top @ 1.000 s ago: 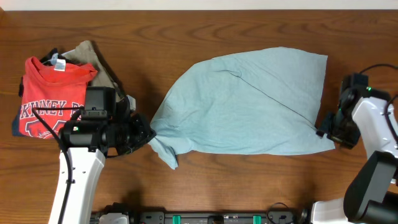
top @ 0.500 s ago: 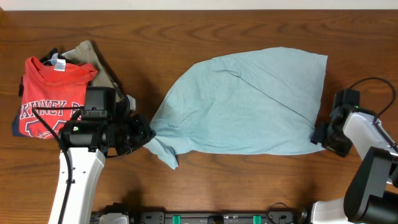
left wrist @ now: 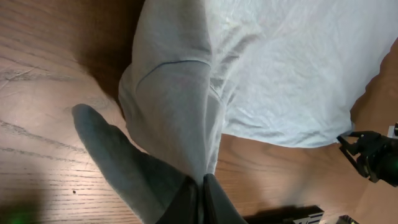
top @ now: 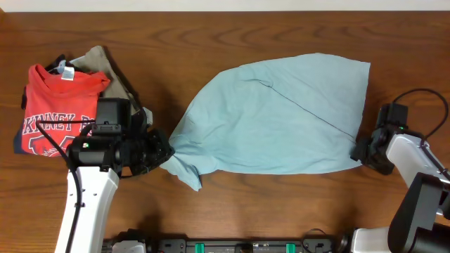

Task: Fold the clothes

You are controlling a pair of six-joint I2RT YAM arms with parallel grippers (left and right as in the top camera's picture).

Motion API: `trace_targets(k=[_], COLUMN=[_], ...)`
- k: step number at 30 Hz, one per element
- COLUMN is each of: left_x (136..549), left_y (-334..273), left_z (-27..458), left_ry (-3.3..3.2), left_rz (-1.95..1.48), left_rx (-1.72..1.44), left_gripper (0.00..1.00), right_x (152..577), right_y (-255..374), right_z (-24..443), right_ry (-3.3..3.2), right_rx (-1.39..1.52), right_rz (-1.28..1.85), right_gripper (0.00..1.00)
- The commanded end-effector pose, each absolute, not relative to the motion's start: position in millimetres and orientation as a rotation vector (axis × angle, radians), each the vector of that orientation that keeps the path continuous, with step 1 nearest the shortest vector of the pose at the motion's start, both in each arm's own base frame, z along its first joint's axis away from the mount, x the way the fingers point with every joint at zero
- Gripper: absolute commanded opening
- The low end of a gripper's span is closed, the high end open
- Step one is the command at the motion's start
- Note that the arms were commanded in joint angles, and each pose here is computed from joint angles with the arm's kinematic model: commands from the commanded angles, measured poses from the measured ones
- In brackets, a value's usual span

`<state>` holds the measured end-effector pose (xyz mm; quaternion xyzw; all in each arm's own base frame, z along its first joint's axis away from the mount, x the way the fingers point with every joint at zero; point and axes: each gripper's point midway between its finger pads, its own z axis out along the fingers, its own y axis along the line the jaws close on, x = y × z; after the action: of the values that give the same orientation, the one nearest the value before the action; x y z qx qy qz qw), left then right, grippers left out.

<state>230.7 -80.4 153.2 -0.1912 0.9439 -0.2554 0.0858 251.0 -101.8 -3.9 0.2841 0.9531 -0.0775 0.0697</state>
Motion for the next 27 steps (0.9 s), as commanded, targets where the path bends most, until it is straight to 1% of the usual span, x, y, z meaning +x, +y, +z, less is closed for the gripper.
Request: trace_targets(k=[1, 2, 10, 11, 14, 17, 20, 22, 24, 26, 27], left_x=[229.2, 229.2, 229.2, 229.1, 228.2, 227.7, 227.7, 227.7, 227.7, 227.8, 227.7], left_y=[-79.1, -79.1, -79.1, -79.1, -79.0, -79.0, -79.0, -79.0, -79.0, -79.0, -79.0], left_z=[150.1, 150.1, 150.1, 150.1, 149.8, 149.7, 149.7, 149.7, 149.7, 149.7, 149.7], left_ry=[2.825, 2.825, 2.825, 2.825, 2.829, 2.831, 2.831, 2.831, 2.831, 2.831, 2.831], left_rz=[-0.742, -0.742, -0.742, -0.742, -0.741, -0.741, -0.741, -0.741, -0.741, -0.741, -0.741], left_rx=[-0.561, -0.561, -0.561, -0.561, -0.563, -0.565, -0.564, -0.564, -0.564, -0.565, -0.565], left_gripper=[0.06, 0.06, 0.06, 0.06, 0.06, 0.06, 0.06, 0.06, 0.06, 0.06, 0.06], right_x=[235.4, 235.9, 240.4, 240.9, 240.8, 239.6, 240.3, 241.9, 243.8, 247.0, 248.1], right_y=[-93.4, -93.4, -95.6, -95.8, -95.6, -95.3, -94.6, -93.6, -93.8, -94.7, -95.1], right_z=[-22.4, -22.3, -22.3, -22.7, -26.0, -29.8, -33.6, -34.6, -34.5, -33.9, -33.7], right_ry=[2.932, 2.93, 2.91, 2.908, 2.897, 2.888, 2.872, 2.869, 2.864, 2.851, 2.846], right_rx=[0.88, 0.88, 0.869, 0.864, 0.862, 0.86, 0.856, 0.84, 0.829, 0.823, 0.822], right_rz=[-0.195, -0.194, -0.199, -0.2, -0.198, -0.198, -0.189, -0.178, -0.175, -0.175, -0.175], right_gripper=[0.49, 0.47, 0.46, 0.46, 0.53, 0.54, 0.53, 0.49, 0.38, 0.23, 0.19])
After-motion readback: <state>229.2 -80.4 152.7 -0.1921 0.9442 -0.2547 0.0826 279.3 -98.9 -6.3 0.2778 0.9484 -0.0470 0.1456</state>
